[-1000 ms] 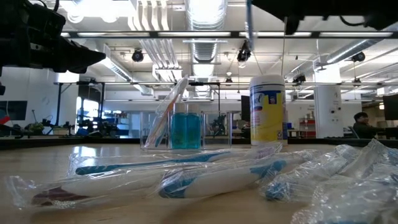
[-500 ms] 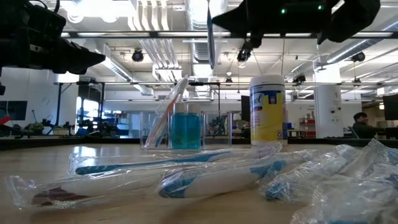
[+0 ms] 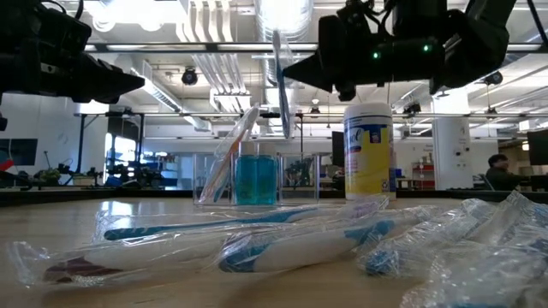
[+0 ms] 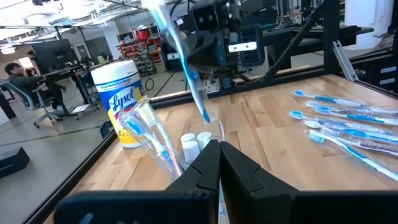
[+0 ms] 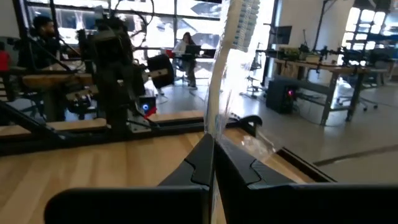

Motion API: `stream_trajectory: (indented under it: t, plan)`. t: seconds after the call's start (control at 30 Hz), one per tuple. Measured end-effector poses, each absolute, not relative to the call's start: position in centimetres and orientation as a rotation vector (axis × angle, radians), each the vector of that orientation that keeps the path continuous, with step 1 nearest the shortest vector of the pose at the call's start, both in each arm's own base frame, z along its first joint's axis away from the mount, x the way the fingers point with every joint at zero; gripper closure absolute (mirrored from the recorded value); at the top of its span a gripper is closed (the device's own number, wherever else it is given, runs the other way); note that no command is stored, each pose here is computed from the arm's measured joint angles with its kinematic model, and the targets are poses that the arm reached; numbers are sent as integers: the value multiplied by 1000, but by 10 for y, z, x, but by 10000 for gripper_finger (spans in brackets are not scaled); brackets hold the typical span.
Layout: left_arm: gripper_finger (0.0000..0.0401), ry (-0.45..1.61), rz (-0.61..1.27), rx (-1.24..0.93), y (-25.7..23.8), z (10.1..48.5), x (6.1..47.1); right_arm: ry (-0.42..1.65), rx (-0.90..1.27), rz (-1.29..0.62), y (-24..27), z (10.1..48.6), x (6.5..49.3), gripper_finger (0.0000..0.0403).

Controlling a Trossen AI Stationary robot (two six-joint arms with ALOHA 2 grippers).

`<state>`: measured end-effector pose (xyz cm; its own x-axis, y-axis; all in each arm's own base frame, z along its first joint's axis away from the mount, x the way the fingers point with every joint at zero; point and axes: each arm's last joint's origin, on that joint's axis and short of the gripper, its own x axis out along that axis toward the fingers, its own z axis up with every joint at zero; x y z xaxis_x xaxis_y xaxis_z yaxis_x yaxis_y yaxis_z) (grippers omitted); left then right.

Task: Pick & Place toothbrushing station
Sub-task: Put the blue toothbrush into the transparent organizer

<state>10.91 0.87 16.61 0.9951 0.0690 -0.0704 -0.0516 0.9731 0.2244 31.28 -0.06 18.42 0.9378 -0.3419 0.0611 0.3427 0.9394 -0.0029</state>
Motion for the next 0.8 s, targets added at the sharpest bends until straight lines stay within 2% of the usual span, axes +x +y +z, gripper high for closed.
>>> stream_trajectory:
  t: [0.8]
  plan:
    - [391,86,60,224,9,165,109,33,29,-480,3,137,311,395]
